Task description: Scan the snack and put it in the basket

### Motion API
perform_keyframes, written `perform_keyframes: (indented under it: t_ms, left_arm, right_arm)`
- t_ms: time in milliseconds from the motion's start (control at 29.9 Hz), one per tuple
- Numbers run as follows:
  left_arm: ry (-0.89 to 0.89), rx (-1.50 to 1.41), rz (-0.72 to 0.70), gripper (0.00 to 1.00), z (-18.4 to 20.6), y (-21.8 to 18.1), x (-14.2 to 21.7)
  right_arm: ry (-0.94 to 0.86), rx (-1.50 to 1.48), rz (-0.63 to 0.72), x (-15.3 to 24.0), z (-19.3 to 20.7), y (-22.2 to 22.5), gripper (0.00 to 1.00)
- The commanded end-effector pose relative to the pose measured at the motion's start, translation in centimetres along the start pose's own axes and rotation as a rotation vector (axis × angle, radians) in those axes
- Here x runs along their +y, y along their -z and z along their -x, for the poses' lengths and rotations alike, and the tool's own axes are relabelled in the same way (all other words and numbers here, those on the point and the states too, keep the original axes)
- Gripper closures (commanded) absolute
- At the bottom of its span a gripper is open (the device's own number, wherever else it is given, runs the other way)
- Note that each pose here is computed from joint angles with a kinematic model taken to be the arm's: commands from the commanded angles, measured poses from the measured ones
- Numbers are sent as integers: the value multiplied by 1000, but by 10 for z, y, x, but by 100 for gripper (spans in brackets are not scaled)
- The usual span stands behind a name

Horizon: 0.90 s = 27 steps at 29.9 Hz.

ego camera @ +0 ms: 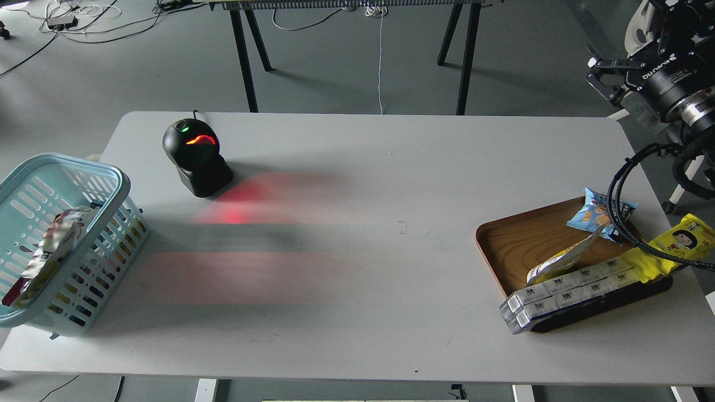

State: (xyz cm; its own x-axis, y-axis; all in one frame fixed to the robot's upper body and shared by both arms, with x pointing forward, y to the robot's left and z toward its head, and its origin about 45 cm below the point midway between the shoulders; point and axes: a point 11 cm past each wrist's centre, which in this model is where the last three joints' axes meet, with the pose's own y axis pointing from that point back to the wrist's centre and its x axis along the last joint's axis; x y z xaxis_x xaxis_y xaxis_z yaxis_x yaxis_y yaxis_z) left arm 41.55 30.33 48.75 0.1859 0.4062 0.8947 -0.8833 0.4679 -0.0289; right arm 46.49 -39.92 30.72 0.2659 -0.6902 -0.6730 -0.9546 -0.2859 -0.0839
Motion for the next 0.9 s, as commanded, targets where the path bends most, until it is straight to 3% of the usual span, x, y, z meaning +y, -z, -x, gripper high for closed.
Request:
perform_keyframes:
  t_ms: [0, 201, 335, 636, 870]
  left_arm:
    - [-64, 180, 8, 1, 7, 3, -34]
    - [-207, 595, -26, 1, 29, 35, -80]
    - [-246, 904, -52, 1, 70, 54, -98]
    - [-310, 1399, -59, 1, 139, 89, -92]
    - [-330, 1538, -20, 1, 139, 107, -89]
  right_arm:
    - [12, 1, -4, -3, 5, 2, 1]
    - [11, 3, -1, -2, 4, 1, 1]
    - [-6, 6, 4, 4, -3, 0, 1]
    - [-36, 18, -5, 15, -14, 7, 1]
    - [-43, 5, -16, 18, -17, 8, 1]
